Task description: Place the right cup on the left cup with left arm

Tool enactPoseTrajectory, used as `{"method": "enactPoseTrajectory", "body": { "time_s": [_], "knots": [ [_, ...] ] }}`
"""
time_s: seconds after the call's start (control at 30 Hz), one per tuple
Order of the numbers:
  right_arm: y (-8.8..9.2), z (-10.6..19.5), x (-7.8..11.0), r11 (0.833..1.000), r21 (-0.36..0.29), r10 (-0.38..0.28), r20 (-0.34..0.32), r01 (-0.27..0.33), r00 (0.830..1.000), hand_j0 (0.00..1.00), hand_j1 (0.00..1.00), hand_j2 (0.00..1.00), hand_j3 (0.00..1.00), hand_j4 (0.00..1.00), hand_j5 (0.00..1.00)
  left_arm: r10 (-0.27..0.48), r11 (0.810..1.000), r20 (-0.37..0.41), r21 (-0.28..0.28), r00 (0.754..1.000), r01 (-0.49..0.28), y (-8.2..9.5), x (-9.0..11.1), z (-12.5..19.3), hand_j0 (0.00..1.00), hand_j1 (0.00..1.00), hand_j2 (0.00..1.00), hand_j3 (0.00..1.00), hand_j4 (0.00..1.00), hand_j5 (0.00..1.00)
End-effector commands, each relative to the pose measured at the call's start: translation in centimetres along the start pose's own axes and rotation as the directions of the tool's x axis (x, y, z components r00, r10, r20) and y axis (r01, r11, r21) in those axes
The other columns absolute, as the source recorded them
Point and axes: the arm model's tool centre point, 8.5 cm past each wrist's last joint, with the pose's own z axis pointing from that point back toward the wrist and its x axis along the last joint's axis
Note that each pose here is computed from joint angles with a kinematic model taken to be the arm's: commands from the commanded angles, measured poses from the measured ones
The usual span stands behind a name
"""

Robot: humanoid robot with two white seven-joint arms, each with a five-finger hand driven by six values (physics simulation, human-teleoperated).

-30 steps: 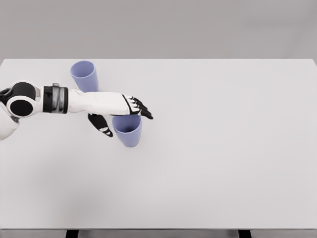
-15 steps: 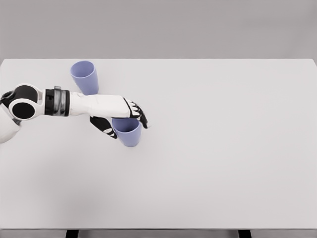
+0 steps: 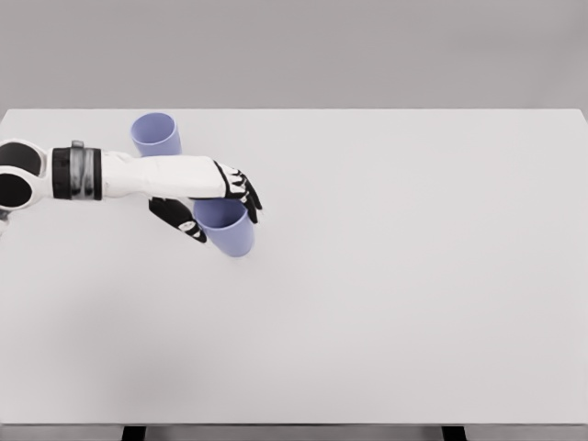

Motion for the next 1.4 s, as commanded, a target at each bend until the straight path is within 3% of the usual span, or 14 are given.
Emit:
{"method": "enactPoseTrajectory", "body": {
  "time_s": [0.0, 0.33, 0.63, 1.07, 1.37],
  "knots": [
    [0.0, 0.0, 0.0, 1.000, 0.001, 0.002, -0.001, -0.002, 1.000, 1.00, 1.00, 1.00, 1.00, 1.00, 1.00, 0.022, 1.000, -0.013, 0.016, 1.000, -0.021, 0.3, 0.1, 1.9, 0.56, 0.56, 0.56, 0.56, 0.56, 0.56],
    [0.0, 0.0, 0.0, 1.000, 0.000, 0.001, 0.001, -0.001, 1.000, 1.00, 1.00, 1.00, 1.00, 1.00, 1.00, 0.012, 0.996, -0.100, 0.086, 0.995, -0.004, 4.3, -0.4, 7.7, 0.56, 0.56, 0.56, 0.56, 0.56, 0.56],
    [0.0, 0.0, 0.0, 1.000, 0.001, 0.002, -0.001, -0.002, 1.000, 1.00, 1.00, 1.00, 1.00, 1.00, 1.00, 0.013, 0.993, -0.194, 0.118, 0.981, 0.010, 6.5, -1.8, 11.2, 0.56, 0.56, 0.56, 0.56, 0.56, 0.56],
    [0.0, 0.0, 0.0, 1.000, 0.001, 0.002, -0.001, -0.002, 1.000, 1.00, 1.00, 1.00, 1.00, 1.00, 1.00, -0.002, 0.992, -0.286, 0.120, 0.958, 0.037, 9.0, -3.6, 13.4, 0.56, 0.56, 0.56, 0.56, 0.56, 0.56],
    [0.0, 0.0, 0.0, 1.000, 0.001, 0.001, 0.000, -0.001, 1.000, 1.00, 1.00, 1.00, 1.00, 1.00, 1.00, 0.020, 0.990, -0.315, 0.138, 0.949, 0.025, 10.5, -5.5, 12.6, 0.57, 0.57, 0.57, 0.57, 0.57, 0.57]
  ]
}}
